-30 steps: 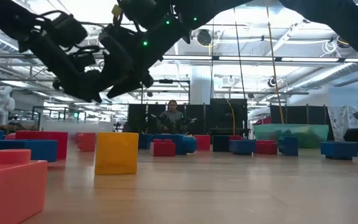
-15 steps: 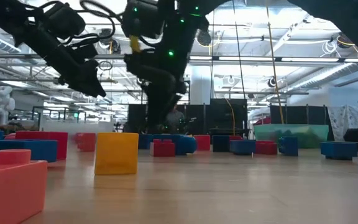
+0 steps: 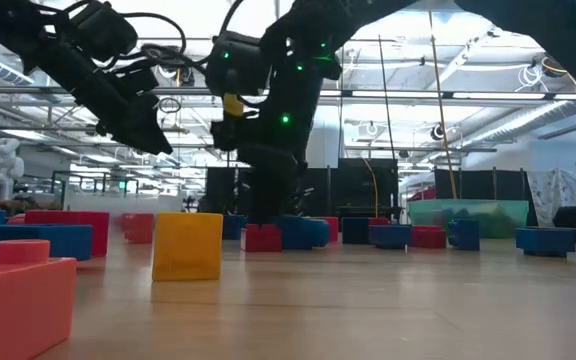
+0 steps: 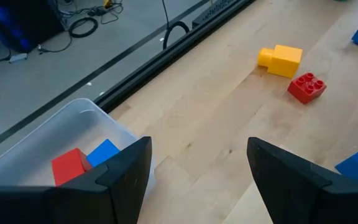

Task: Sort blocks by size
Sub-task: Put the big blue game piece into the transparent bin

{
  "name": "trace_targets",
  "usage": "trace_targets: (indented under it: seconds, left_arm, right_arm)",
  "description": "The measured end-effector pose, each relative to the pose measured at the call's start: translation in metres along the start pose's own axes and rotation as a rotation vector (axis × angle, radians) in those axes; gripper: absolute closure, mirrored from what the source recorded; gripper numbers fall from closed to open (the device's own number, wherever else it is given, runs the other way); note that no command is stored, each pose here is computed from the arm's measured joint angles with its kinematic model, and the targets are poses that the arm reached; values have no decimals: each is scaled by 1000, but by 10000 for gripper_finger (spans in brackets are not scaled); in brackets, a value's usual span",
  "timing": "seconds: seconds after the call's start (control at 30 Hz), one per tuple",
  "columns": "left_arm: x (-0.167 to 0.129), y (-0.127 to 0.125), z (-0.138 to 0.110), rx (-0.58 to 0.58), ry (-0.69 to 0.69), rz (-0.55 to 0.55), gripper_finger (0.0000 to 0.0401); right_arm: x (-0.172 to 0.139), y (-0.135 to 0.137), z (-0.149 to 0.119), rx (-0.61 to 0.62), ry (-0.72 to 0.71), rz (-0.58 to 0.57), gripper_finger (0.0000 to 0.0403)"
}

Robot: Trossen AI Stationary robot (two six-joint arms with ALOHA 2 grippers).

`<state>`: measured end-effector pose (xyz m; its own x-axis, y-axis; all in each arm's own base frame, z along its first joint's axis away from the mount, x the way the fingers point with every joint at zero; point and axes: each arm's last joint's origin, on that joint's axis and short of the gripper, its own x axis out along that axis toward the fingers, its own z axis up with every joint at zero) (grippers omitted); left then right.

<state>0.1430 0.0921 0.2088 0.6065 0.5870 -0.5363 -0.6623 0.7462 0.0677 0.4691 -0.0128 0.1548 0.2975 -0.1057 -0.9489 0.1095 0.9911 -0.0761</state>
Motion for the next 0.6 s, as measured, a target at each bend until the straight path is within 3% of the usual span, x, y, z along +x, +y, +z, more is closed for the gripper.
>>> trace_targets:
  seconds: [0.17,0.43,0.6]
  left_arm:
    - [0,0,0,-1,-5,0,136]
    - [0,-2,0,97,-3,-62,136]
    - [-1,-7,2,136,-33,-203,136]
  right_arm:
    - [4,1,-4,-2,16,2,161]
    - [3,1,0,6,-20,-2,290]
    - [-1,-1,7,16,-88,-4,290]
